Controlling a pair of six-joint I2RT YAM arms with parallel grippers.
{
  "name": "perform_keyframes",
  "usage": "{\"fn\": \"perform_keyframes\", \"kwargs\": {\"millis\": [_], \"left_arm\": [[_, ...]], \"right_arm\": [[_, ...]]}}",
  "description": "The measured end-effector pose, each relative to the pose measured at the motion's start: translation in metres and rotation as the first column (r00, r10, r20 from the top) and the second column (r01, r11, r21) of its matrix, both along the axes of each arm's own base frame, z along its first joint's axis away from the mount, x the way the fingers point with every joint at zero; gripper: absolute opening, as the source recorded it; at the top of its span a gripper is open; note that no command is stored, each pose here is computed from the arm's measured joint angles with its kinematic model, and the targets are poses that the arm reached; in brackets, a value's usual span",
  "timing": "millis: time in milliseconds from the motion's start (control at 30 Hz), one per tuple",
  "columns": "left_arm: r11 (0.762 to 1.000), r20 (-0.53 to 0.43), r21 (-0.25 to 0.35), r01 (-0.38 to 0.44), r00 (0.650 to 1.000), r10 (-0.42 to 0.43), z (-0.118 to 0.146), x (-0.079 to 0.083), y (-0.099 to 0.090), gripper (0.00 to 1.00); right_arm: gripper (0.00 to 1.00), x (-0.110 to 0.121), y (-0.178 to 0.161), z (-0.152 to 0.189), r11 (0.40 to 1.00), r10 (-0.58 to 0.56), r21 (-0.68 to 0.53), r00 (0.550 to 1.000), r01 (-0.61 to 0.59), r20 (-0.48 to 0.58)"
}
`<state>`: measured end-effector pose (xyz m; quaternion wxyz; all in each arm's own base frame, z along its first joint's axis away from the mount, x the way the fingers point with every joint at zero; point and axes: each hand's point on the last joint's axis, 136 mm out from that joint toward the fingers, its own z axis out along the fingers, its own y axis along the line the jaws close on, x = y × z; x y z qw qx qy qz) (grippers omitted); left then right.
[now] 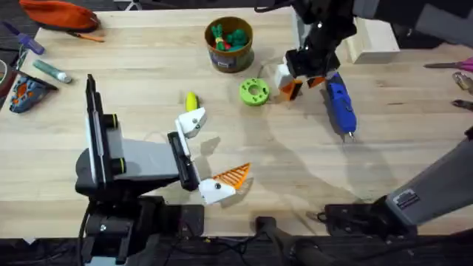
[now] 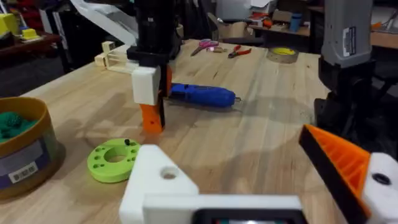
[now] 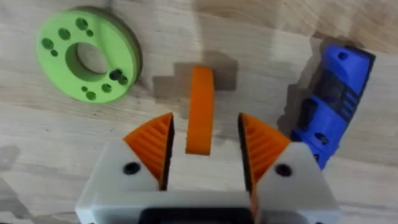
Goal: Pick up the gripper from the table and insert it into the empty holder that is missing its gripper. Then pick up a screw, insert it into the mounting hole, and use the screwdriver to tighten it. Finally, clean up the table by picking up the vegetable and placing it into the bucket.
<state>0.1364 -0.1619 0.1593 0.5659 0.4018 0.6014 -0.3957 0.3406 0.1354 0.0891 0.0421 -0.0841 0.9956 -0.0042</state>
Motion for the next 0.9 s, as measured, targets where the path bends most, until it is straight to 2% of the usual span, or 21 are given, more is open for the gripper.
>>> {"fn": "perform_keyframes", "kwargs": {"millis": [267,900], "left_arm": [[1.0,0.0,0.0,0.0,1.0,0.0,0.0,0.0,0.0,0.985],[1.0,0.0,0.0,0.0,1.0,0.0,0.0,0.0,0.0,0.985]], "right_arm": [[0.474,0.009,0.004,0.013,1.0,0.001,0.012,1.0,-0.001,0.03],[0.416,0.008,0.005,0.011,1.0,-0.015,0.021,0.999,0.014,0.03]]}}
